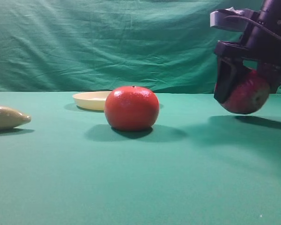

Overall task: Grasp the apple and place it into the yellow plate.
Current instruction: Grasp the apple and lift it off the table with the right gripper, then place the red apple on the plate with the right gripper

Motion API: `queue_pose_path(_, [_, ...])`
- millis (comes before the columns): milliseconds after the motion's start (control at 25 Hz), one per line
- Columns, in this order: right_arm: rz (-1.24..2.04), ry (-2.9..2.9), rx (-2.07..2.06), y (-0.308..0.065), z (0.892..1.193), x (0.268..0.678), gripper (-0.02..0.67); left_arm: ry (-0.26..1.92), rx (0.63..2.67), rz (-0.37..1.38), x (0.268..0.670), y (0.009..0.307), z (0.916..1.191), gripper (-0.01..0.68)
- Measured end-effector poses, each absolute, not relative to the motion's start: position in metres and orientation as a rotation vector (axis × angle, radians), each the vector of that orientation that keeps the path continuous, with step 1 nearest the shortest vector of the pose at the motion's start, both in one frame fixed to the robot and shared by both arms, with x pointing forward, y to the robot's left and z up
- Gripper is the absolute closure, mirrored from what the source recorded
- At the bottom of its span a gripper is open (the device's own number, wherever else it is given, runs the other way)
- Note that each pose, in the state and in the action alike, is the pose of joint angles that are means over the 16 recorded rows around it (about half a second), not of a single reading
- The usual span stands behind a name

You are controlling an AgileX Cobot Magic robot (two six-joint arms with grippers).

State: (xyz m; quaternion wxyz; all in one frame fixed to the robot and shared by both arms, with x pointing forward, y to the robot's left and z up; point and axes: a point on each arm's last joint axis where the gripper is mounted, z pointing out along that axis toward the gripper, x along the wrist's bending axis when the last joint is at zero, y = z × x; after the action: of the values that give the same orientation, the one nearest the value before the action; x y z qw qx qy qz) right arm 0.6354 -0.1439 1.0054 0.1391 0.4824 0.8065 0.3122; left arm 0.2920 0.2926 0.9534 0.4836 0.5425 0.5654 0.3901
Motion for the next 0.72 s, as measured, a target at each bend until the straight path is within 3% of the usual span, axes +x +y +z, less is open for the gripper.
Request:
queue_pose_path(200, [1.07,2.266,1.214,-0.092,1.019,0.65,0.148,1.377,1.322,0.95,0.292,0.293,0.953,0.516])
queue_pose_path(400, [1.161,2.23,1.074,-0.042,1.009,0.657,0.148,1.377,1.322,0.95,0.292,0.293,0.953,0.516])
queue_pose_path(720, [1.189,2.237,1.013,-0.008,0.985,0.663,0.083,1.377,1.322,0.95,0.292,0.293,0.953,0.516])
